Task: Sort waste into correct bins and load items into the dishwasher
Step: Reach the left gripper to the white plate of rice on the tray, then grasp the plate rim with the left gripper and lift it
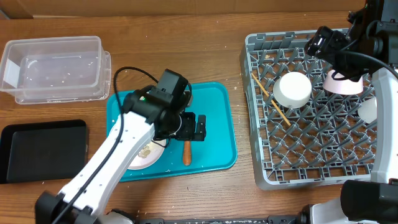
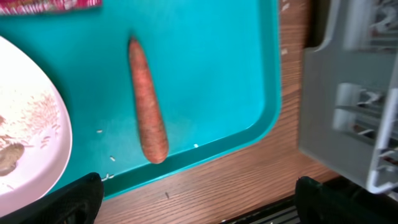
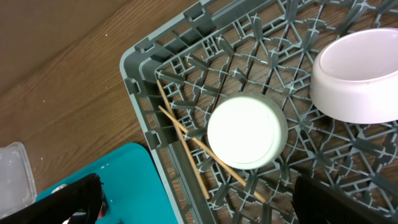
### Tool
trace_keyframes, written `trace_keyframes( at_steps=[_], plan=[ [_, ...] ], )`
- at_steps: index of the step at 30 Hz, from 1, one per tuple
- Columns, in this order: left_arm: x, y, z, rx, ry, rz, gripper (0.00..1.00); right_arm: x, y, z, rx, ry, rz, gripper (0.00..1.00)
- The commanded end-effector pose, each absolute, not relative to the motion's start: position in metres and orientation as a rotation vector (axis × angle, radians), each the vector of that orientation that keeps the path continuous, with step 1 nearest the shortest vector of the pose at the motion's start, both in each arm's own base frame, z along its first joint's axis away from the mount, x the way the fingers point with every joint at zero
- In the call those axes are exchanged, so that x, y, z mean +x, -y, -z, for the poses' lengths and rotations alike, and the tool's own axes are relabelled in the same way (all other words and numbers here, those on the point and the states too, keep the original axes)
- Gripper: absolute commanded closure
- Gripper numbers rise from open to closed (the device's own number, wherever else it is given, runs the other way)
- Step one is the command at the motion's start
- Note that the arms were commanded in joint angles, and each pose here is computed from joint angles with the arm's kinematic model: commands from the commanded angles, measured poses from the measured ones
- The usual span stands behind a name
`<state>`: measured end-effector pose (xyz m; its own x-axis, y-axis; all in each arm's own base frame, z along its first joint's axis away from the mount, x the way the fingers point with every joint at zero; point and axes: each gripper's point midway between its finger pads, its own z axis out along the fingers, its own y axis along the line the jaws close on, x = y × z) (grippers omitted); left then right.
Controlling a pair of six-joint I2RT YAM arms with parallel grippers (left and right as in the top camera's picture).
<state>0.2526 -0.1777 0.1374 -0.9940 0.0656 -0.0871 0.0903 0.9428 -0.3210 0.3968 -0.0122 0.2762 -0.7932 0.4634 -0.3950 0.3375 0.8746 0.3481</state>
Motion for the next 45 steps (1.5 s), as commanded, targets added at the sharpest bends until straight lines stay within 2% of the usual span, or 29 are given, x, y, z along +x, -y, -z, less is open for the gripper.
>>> trace_keyframes(
  at_steps=[1,5,8,14,25,30,36,45],
  plan=[
    [0.258,0.173,-0.129,0.068,-3.054,0.409,0.00,0.399,0.013,-0.289,0.574,-2.527,-0.356,0.00],
    [0.269,0.123,-0.123,-0.126,-3.014,0.024,0.00,0.399,0.013,-0.289,0.574,-2.527,-0.356,0.00],
    [0.268,0.100,-0.122,-0.161,-2.999,-0.162,0.07,0.399,0.013,-0.289,0.574,-2.527,-0.356,0.00],
    [0.260,0.095,-0.105,-0.207,-3.061,-0.239,0.20,0.399,0.013,-0.289,0.574,-2.527,-0.356,0.00],
    [0.272,0.091,-0.057,-0.204,-3.105,-0.384,0.25,0.399,0.013,-0.289,0.574,-2.527,-0.356,0.00],
    [0.272,0.085,-0.043,-0.233,-3.139,-0.425,0.38,0.399,0.013,-0.289,0.574,-2.527,-0.356,0.00],
    [0.280,0.086,-0.022,-0.213,-3.174,-0.393,0.34,0.399,0.013,-0.289,0.574,-2.528,-0.356,0.00],
    [0.292,0.089,-0.018,-0.232,-3.142,-0.331,0.37,0.399,0.013,-0.289,0.574,-2.527,-0.356,0.00]
  ],
)
